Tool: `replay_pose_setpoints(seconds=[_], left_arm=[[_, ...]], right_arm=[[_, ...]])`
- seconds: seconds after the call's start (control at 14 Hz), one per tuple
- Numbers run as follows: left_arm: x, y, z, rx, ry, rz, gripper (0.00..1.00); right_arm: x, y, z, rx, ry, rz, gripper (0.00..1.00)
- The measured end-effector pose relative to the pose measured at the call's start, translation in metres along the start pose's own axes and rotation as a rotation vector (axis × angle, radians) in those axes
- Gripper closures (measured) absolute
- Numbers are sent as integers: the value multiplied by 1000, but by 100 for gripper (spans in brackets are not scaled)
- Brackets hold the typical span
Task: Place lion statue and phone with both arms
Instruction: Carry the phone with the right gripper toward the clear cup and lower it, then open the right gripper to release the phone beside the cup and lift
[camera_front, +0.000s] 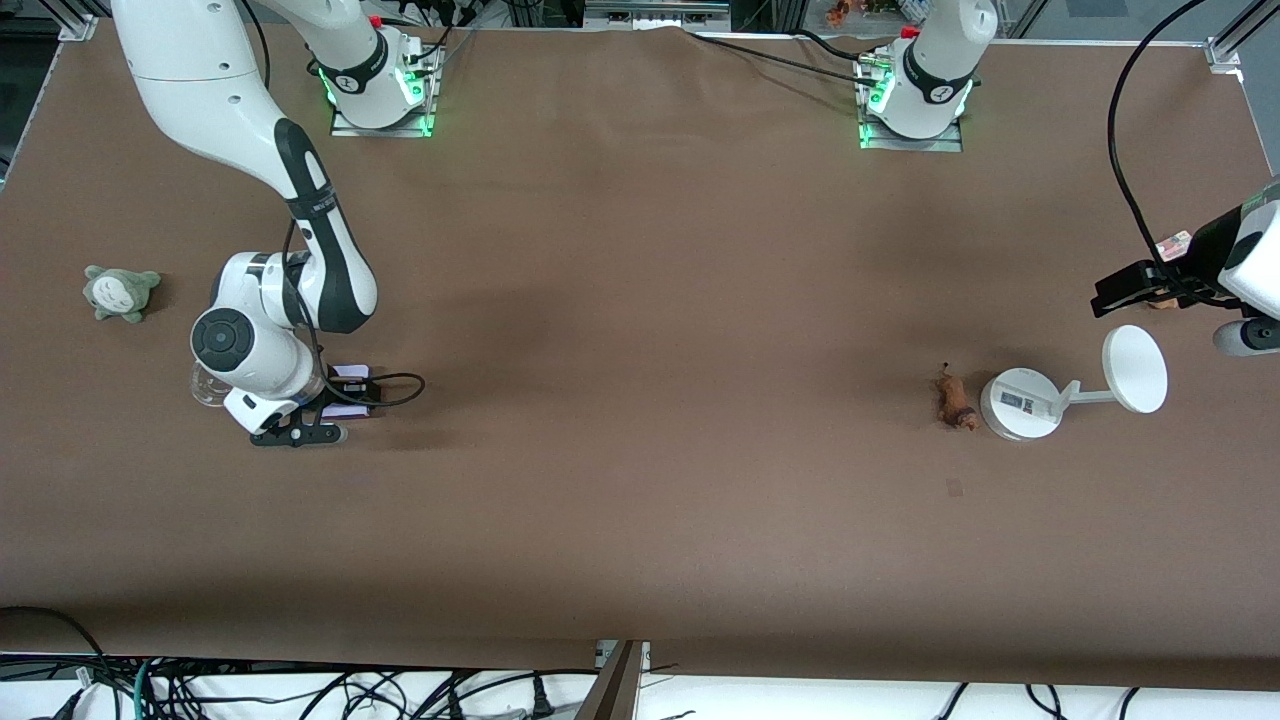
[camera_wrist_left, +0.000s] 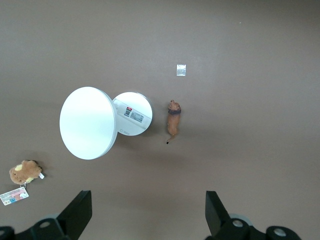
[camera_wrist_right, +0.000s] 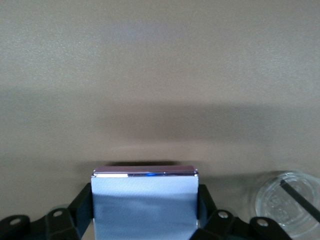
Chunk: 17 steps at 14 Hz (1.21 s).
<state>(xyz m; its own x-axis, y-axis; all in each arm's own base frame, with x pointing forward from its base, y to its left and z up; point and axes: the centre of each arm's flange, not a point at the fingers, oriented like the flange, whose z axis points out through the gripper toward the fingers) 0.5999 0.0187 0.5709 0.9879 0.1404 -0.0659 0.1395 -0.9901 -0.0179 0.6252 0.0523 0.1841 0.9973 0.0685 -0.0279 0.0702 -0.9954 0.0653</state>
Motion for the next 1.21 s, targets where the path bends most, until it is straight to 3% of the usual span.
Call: replay_pose_setpoints(seconds=[0.79,1.0,1.21], left_arm=[[0,0,0,0,0,1,0],[0,0,0,0,0,1,0],[0,0,0,0,0,1,0]], right_arm=[[1,11,0,0,4,-9,15],[1,14,0,0,5,-7,7],[1,14,0,0,6,-7,6]])
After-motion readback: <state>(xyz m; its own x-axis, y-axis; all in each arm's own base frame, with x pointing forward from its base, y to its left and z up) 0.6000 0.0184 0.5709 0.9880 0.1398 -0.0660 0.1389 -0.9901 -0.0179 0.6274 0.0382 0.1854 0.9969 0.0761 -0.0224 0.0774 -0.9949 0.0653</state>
